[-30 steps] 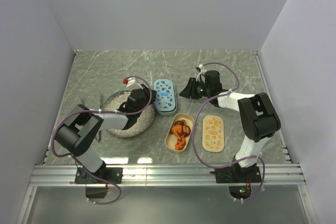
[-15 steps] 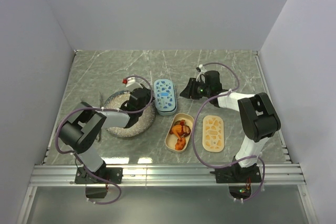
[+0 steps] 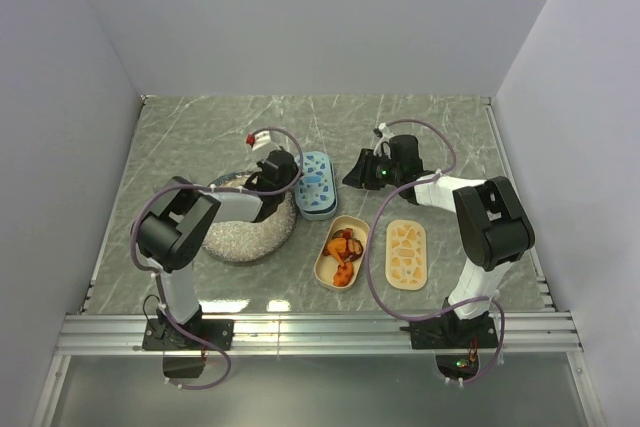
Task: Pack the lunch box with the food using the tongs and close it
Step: Put the lid back on the lunch box
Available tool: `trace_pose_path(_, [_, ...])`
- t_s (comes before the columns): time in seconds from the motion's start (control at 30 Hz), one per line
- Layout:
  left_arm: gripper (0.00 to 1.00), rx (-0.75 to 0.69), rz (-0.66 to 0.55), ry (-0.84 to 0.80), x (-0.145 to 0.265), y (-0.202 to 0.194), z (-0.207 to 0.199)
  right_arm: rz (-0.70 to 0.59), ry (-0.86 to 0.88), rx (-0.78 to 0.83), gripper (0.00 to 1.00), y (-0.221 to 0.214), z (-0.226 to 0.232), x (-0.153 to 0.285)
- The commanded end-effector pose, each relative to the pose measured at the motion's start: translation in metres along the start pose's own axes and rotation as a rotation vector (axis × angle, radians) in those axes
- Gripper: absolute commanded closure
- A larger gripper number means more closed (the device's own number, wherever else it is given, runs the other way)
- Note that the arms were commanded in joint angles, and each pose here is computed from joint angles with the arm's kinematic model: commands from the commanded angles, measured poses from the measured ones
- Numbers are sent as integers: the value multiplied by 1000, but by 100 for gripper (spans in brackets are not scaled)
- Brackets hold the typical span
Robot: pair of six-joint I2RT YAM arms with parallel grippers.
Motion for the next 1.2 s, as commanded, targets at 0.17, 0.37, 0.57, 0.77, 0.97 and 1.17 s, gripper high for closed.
trace_pose_path(0.17, [100,18,-80,35,4,14,8,-27,19,41,56,5,6,2])
trace_pose_path(0.37, [100,18,-100,35,9,21,7,-21,20,38,56,4,5,1])
trace_pose_path(0.57, [100,7,-72,33,1,19,4,-20,23,41,56,4,6,2])
trace_pose_path(0.77, [100,-8,-27,26,-11,12,-2,-14,22,42,56,3,6,2])
trace_pose_path(0.97, [100,-27,-2,41,-20,7,-4,-11,24,41,56,2,6,1])
trace_pose_path(1.17, [100,-3,-53,50,-11,10,4,-8,25,39,56,2,5,0])
Point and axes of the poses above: each gripper's point midway between its finger pads, its own x axis back along the fingers, its own z axis along the line the jaws close on, y = z × x, the point moved 9 cm from there along x, back along the fingers, and after that the axes turned 5 degrees about -x, right-handed, at the moved point
